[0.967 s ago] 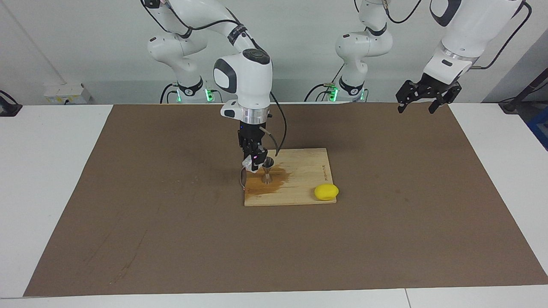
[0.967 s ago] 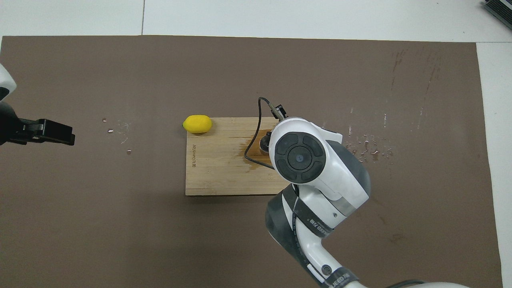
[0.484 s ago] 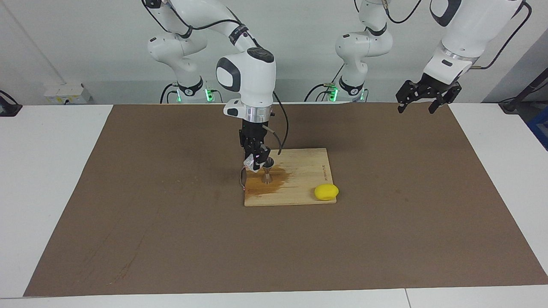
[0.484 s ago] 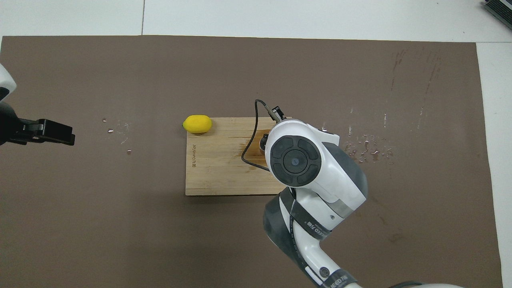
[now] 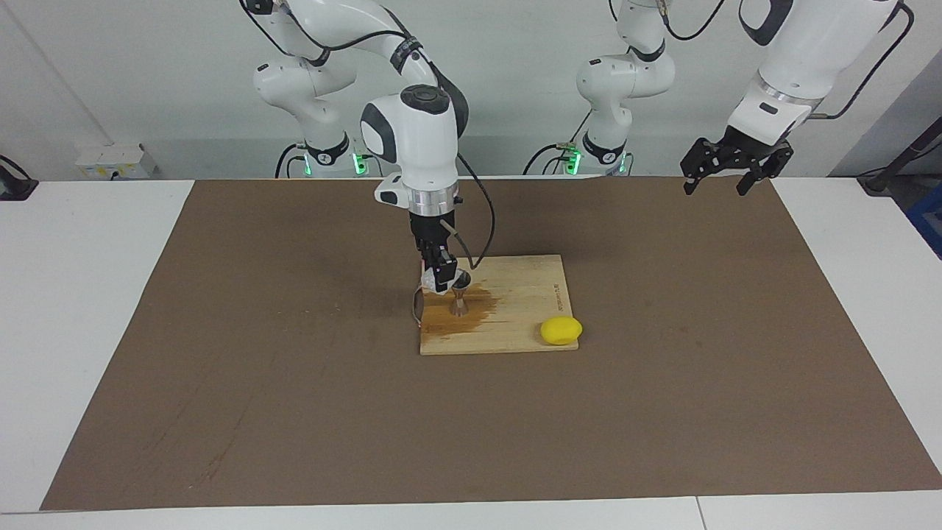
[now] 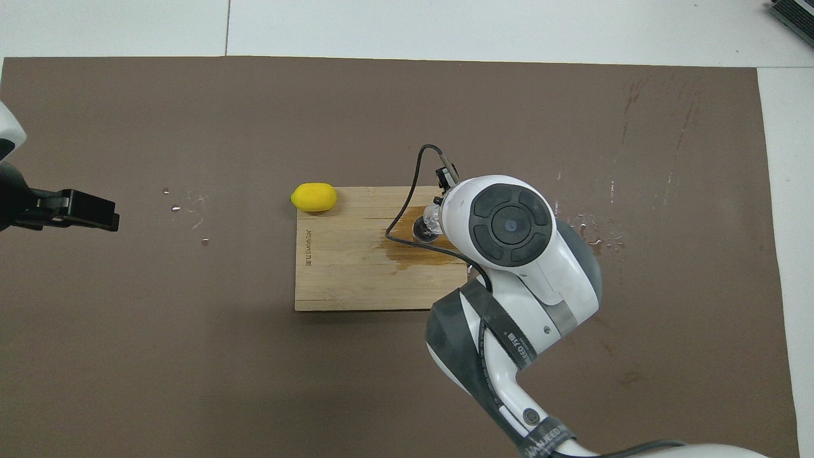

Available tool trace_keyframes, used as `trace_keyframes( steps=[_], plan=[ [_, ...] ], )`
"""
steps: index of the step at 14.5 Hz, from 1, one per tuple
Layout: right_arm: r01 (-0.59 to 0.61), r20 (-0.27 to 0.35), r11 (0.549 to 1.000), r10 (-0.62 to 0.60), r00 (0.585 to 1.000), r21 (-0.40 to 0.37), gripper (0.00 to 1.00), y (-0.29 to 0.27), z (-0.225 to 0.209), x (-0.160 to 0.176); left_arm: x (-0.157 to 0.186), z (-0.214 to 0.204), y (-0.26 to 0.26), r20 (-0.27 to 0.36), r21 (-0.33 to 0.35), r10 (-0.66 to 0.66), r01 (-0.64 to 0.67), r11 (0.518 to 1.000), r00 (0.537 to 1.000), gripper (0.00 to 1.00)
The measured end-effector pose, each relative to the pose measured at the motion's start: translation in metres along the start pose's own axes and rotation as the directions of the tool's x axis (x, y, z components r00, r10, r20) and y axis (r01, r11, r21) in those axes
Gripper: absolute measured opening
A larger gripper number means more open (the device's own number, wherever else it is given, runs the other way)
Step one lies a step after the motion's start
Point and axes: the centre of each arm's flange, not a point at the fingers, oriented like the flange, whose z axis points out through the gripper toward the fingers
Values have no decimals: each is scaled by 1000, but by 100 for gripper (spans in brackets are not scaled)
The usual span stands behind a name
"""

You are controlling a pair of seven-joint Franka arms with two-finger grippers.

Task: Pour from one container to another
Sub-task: 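Tilt the glass cup with the right gripper to pour into the metal cup, then carry the glass cup back with the right gripper and lower it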

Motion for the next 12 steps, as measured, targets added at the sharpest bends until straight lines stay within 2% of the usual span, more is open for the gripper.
trace_keyframes(
  steps=[9,12],
  plan=[
    [-78,76,996,80,994,-31,50,0,7,7,0,0,0,0,0,0,0,1000,1000,100],
    [-143,123,988,149,981,-49,50,-2,9,22,0,0,0,0,0,0,0,1000,1000,100]
  ],
)
